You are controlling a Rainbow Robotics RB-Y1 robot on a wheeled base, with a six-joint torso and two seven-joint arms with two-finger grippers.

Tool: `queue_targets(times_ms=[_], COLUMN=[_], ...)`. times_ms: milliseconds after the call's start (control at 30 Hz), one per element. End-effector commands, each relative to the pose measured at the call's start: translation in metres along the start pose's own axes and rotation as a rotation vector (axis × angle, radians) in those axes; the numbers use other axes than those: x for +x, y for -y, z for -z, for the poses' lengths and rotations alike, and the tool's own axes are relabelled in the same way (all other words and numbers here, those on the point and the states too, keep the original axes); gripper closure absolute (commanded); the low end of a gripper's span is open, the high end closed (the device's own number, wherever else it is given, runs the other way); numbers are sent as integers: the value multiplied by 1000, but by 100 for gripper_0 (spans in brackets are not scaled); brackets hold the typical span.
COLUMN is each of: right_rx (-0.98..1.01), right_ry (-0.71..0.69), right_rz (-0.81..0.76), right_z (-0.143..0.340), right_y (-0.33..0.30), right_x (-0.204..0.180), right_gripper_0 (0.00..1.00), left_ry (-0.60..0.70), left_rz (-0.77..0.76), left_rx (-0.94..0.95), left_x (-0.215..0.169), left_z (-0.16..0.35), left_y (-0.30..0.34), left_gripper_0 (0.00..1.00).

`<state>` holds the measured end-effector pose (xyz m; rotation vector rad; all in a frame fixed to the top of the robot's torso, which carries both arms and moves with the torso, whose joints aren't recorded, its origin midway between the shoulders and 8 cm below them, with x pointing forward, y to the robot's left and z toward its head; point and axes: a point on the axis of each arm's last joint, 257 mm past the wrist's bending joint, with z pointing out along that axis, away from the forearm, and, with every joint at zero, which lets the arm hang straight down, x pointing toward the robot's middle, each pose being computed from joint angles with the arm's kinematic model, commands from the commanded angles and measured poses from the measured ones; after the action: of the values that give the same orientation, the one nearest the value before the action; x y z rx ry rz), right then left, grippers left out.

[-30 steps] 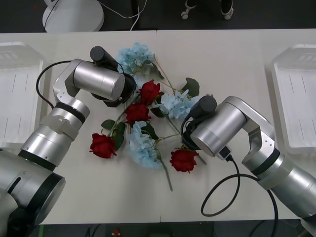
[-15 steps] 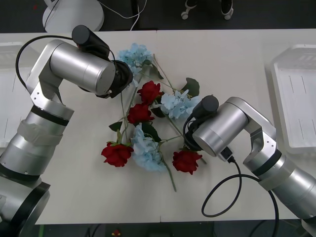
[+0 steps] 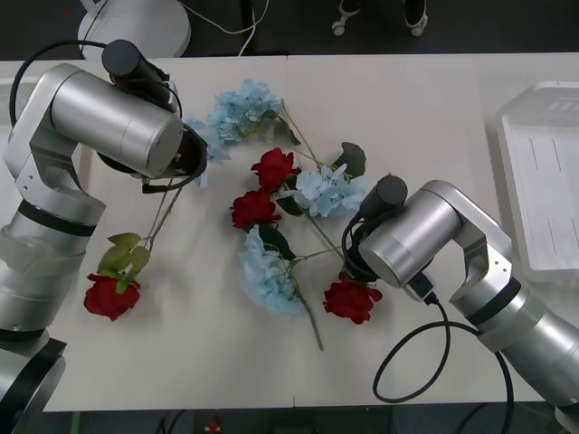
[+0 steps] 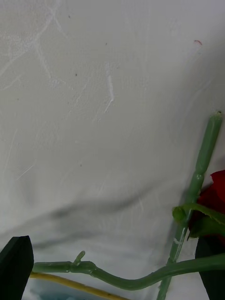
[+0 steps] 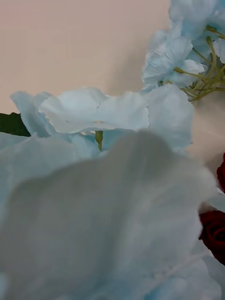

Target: Put the red flowers into the right box and the blue flowers into the left box

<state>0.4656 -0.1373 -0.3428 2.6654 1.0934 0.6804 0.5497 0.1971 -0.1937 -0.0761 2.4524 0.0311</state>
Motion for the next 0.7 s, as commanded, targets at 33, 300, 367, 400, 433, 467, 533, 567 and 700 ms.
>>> queue_targets(times_ms=[33, 300, 367, 400, 433, 467, 533, 567, 700], right_rx=[28, 35, 36, 37, 38, 39, 36, 35, 40], right_ry=[-8, -4, 1, 3, 4, 8, 12, 14, 17], right_rz=[33, 40, 39, 43, 41, 39, 40, 39, 43], right_z=[1, 1, 1, 0, -2, -3, -7, -8, -5], right_y=[8, 9, 10, 9, 9, 9, 6, 4, -7], right_x=[0, -2, -4, -4, -5, -7, -9, -10, -11], right_gripper_0=[20, 88, 90, 94, 97, 99, 100, 100, 100], left_ry=[39, 2, -1, 0, 2, 3, 11, 15, 18], left_rz=[-9, 151, 177, 197, 210, 214, 213, 214, 215], left_rx=[-9, 73, 84, 90, 92, 94, 102, 103, 105], left_x=[-17, -10, -9, -10, -10, -10, -13, -14, -14], left_z=[13, 14, 14, 13, 13, 12, 12, 12, 9], left_y=[-22, -2, 2, 4, 4, 5, 6, 6, 6], left_gripper_0=[100, 100, 100, 100, 100, 100, 79, 59, 21])
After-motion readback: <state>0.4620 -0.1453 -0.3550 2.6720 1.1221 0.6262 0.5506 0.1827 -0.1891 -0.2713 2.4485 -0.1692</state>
